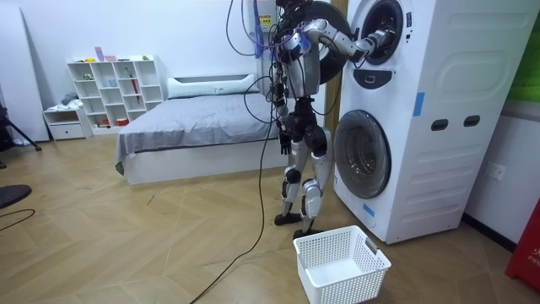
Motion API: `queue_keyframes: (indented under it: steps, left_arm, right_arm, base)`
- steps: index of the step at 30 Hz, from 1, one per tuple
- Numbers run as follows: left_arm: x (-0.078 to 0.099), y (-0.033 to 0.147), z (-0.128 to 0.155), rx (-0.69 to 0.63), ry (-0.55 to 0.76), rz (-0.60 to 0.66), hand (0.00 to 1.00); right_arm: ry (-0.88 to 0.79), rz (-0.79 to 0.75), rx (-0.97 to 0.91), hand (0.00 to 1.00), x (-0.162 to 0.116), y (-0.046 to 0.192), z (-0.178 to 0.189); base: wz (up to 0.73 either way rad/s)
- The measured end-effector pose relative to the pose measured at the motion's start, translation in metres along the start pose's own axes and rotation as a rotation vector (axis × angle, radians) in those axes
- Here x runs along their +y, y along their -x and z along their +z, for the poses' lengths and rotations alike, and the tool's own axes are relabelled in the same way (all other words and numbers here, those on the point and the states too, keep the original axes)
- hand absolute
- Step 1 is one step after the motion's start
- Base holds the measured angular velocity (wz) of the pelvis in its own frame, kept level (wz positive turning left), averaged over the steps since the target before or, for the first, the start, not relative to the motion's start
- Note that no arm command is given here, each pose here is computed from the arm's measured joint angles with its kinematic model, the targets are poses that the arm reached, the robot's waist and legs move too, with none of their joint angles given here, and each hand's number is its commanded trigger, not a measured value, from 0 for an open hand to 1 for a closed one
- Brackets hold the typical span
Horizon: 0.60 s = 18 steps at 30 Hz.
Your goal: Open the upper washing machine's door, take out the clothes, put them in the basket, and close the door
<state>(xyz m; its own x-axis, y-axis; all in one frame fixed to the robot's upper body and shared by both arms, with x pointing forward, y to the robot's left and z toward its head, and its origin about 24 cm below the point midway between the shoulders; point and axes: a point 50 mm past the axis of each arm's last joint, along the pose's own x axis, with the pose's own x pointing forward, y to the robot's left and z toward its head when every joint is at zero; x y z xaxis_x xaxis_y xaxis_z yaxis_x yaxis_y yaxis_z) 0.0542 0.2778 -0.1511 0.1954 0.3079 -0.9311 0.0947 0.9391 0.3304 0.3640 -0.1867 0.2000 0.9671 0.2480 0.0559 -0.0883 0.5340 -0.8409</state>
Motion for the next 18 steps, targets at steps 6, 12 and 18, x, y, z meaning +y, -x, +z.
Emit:
queue_keyframes:
  steps: [6, 12, 18]
  left_arm:
    - [0.0000, 0.0000, 0.0000, 0.000, 0.000, 0.000, 0.00]
    - [0.0001, 0.0000, -0.0006, 0.002, -0.001, 0.002, 0.00]
    - [0.0023, 0.0000, -0.0012, 0.000, 0.001, 0.028, 0.00]
  right_arm:
    - [-0.007, 0.004, -0.004, 1.00, -0.0011, -0.0001, 0.0007]
    - [-0.016, 0.005, -0.011, 1.00, -0.0020, 0.0003, 0.0015]
    - [-0.027, -0.007, -0.051, 1.00, -0.0055, 0.0025, 0.0096]
  base:
    - [0.00]
    - [0.00]
    - [-0.01]
